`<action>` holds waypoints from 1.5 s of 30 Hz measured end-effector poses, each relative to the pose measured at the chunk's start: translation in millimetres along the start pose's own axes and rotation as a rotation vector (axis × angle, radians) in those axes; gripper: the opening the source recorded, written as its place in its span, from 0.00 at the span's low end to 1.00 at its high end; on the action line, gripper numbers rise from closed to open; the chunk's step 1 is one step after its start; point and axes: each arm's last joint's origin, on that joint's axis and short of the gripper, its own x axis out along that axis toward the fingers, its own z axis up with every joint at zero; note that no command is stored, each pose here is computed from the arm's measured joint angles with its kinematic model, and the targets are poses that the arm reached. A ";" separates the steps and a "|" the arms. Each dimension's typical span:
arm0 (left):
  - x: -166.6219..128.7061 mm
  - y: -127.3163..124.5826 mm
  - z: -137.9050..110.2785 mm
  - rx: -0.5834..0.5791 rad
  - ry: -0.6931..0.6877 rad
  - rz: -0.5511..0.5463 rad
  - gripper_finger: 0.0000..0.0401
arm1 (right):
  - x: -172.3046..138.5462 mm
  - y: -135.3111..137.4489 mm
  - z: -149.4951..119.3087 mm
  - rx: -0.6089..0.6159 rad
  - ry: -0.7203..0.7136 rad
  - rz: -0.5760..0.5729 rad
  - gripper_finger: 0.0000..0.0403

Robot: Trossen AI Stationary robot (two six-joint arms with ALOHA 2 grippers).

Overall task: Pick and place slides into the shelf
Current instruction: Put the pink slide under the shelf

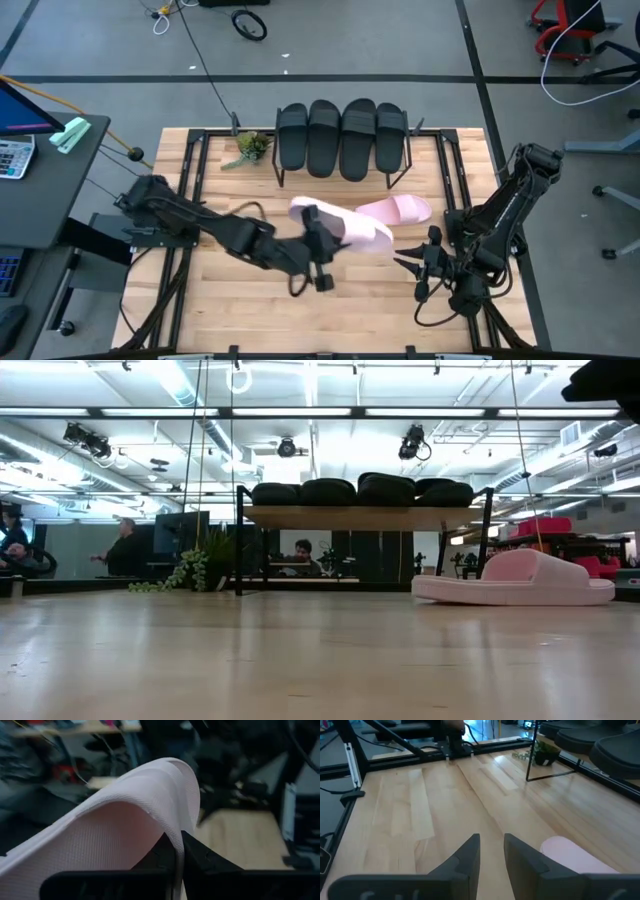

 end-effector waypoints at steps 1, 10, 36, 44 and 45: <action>-8.0 2.6 5.1 0.005 -0.019 0.018 0.05 | 0.0 -0.1 -0.1 -0.002 0.000 -0.001 0.23; -64.3 24.0 48.9 -0.011 -0.237 0.148 0.03 | 0.0 -0.2 0.9 0.004 -0.030 -0.016 0.23; -45.7 54.7 90.6 -0.053 -0.785 -0.211 0.03 | 39.1 -1.0 83.8 -0.042 -0.331 -0.478 0.21; -22.7 74.0 20.2 -0.151 -0.932 -0.161 0.03 | 26.9 6.7 79.2 -0.071 -0.338 -0.433 0.20; -23.6 79.9 10.2 -0.187 -0.948 -0.158 0.03 | 26.6 6.8 79.0 -0.077 -0.337 -0.433 0.20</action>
